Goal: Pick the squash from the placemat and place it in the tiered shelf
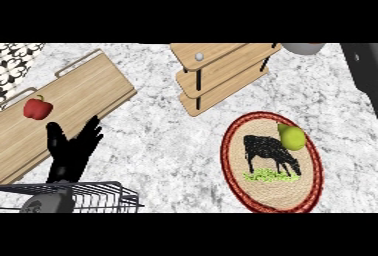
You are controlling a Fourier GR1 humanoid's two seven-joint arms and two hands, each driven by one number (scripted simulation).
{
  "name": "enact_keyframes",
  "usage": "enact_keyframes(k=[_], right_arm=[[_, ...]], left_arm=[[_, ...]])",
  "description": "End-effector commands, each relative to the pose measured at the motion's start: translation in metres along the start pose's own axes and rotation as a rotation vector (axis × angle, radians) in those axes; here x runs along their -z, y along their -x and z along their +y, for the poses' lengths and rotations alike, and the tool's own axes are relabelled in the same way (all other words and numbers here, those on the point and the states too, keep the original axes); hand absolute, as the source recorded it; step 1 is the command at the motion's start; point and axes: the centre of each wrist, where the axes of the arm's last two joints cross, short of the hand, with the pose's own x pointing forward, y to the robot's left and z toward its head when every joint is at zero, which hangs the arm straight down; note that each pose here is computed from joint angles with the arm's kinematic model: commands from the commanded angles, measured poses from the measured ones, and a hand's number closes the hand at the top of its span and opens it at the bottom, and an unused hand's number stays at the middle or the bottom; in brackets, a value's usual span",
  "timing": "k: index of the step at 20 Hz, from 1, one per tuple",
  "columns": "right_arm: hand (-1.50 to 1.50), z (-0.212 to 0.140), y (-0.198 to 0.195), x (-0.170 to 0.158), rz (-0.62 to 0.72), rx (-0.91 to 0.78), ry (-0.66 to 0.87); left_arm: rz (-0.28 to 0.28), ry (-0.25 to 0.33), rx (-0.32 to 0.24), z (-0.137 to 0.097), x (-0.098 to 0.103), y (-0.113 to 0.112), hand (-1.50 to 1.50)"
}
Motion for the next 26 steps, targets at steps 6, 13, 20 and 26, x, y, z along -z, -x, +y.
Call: enact_keyframes(k=[6, 13, 20, 26], right_arm=[[-1.50, -0.021, -0.006, -0.003, 0.033, 0.243, 0.215], [-1.50, -0.109, -0.014, -0.040, 0.085, 0.222, 0.475], [-1.50, -0.171, 0.024, -0.095, 0.131, 0.330, 0.508], [-1.50, -0.207, 0.032, -0.131, 0.128, 0.326, 0.494]], left_arm=[[0.004, 0.019, -0.004, -0.005, 0.006, -0.003, 0.00], [-0.007, -0.005, 0.015, -0.005, 0.004, -0.001, 0.00], [-0.031, 0.031, 0.000, -0.015, 0.001, 0.003, 0.00], [-0.028, 0.033, -0.003, -0.026, 0.000, 0.005, 0.00]])
